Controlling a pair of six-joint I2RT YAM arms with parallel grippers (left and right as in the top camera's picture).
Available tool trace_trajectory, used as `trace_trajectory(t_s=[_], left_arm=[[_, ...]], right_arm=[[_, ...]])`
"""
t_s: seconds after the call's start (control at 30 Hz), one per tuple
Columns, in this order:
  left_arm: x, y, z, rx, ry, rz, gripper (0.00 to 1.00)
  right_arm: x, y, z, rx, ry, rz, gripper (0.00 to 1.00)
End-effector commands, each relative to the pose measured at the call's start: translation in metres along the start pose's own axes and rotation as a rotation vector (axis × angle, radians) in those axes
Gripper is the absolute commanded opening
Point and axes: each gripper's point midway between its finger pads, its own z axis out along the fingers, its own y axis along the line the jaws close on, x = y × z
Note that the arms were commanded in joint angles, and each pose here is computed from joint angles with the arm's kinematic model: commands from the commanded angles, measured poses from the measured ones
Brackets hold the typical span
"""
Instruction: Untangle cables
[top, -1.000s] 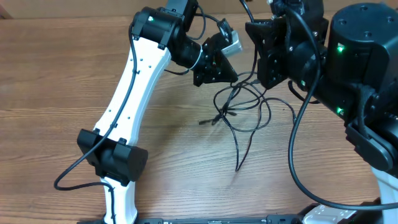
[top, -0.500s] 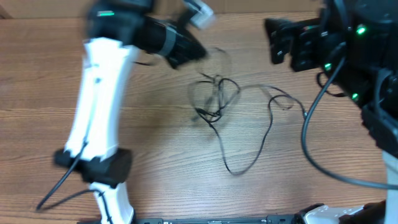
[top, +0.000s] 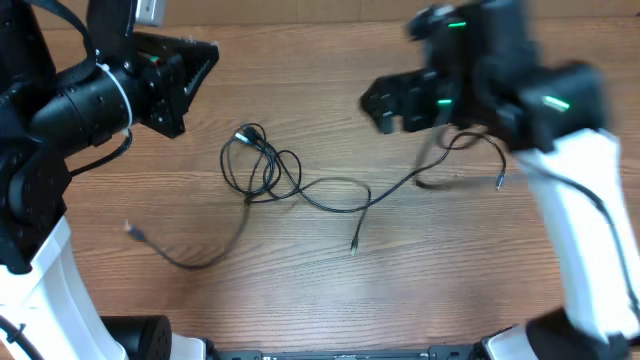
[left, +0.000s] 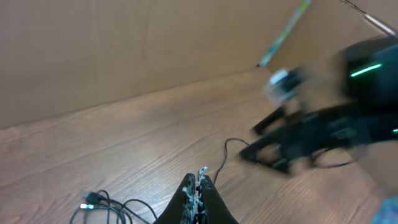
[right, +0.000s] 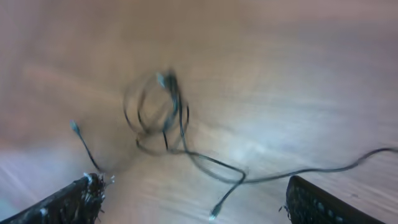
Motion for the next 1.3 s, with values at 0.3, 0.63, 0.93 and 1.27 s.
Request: trace_trajectory(t_s=[0.3, 0.63, 0.93, 1.27], left_arm=[[0.001, 0.01, 0.001, -0.051, 0.004, -0.066, 0.04], [0.013, 0.01, 0.001, -0.053, 0.049, -0.053, 0.04], [0.027, 0.01, 0.0, -0.057, 0.105, -0.053, 0.04], [0.03, 0.01, 0.0, -0.058, 0.117, -0.058, 0.04]], right_arm=[[0.079, 0.055, 0.175, -0.319, 0.335, 0.056, 0.86], [0.088, 0.078, 0.22, -0.09, 0.284, 0.244, 0.93], [0.068, 0.031, 0.226, 0.033, 0.195, 0.433, 0.87], [0.101, 0.014, 0.278, 0.06, 0.275, 0.446, 0.88]])
